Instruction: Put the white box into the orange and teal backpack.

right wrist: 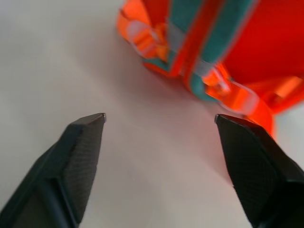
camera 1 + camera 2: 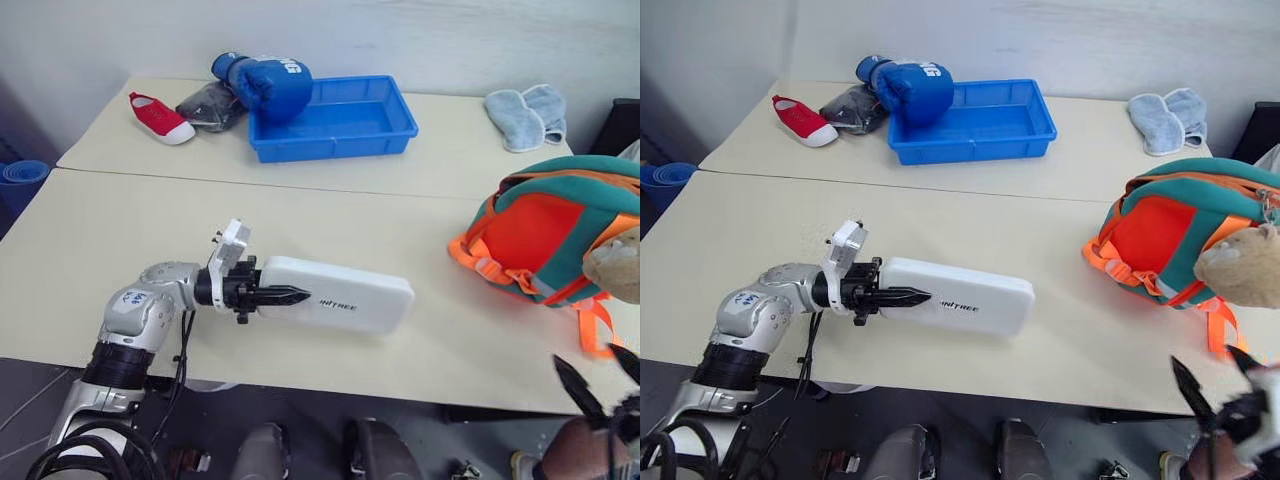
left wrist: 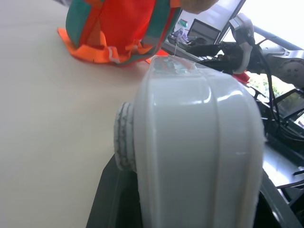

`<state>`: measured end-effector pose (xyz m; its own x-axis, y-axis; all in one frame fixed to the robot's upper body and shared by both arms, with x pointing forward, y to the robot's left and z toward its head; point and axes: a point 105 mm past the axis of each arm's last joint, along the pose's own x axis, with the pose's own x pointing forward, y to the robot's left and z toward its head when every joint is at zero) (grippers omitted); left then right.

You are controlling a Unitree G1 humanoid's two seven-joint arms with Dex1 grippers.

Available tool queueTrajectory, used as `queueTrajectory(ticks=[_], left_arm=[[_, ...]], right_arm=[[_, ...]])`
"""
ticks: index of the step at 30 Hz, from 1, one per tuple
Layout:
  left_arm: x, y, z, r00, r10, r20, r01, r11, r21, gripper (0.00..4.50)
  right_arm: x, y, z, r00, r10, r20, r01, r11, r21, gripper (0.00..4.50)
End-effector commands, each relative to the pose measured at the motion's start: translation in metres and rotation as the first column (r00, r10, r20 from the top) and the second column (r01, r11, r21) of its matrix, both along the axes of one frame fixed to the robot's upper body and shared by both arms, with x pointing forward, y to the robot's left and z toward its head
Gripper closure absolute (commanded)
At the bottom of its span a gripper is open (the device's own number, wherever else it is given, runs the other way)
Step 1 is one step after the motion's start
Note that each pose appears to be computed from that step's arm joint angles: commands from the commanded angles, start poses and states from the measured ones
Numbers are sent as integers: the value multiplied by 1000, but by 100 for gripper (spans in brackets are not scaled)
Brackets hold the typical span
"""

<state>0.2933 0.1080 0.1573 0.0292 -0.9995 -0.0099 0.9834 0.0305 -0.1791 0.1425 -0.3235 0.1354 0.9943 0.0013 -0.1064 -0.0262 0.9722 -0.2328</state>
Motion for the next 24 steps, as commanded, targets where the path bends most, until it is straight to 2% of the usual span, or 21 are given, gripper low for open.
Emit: queueTrajectory(ticks=[1,8,12,15,19,24], left_arm=[[1,0,12,998,-46,52,48,998,-28,326],[12,0,9,998,-42,46,44,998,-39,326],[8,6,9,998,-67,5,67,997,-35,326],[13,14,19,1000,-22,-10,21,997,-71,326],[17,24,32,998,52,-35,-56,990,-126,326],[19,42,28,987,142,-74,-150,981,-124,326]], right_arm=[[2,-18,14,998,12,58,-8,997,-71,2],[69,-4,18,961,263,86,-261,965,-37,2],[108,4,24,943,305,136,-305,952,-18,2],[129,18,25,919,365,150,-369,929,5,53],[142,49,36,862,468,196,-478,878,9,189],[151,104,54,767,577,280,-606,795,22,350]])
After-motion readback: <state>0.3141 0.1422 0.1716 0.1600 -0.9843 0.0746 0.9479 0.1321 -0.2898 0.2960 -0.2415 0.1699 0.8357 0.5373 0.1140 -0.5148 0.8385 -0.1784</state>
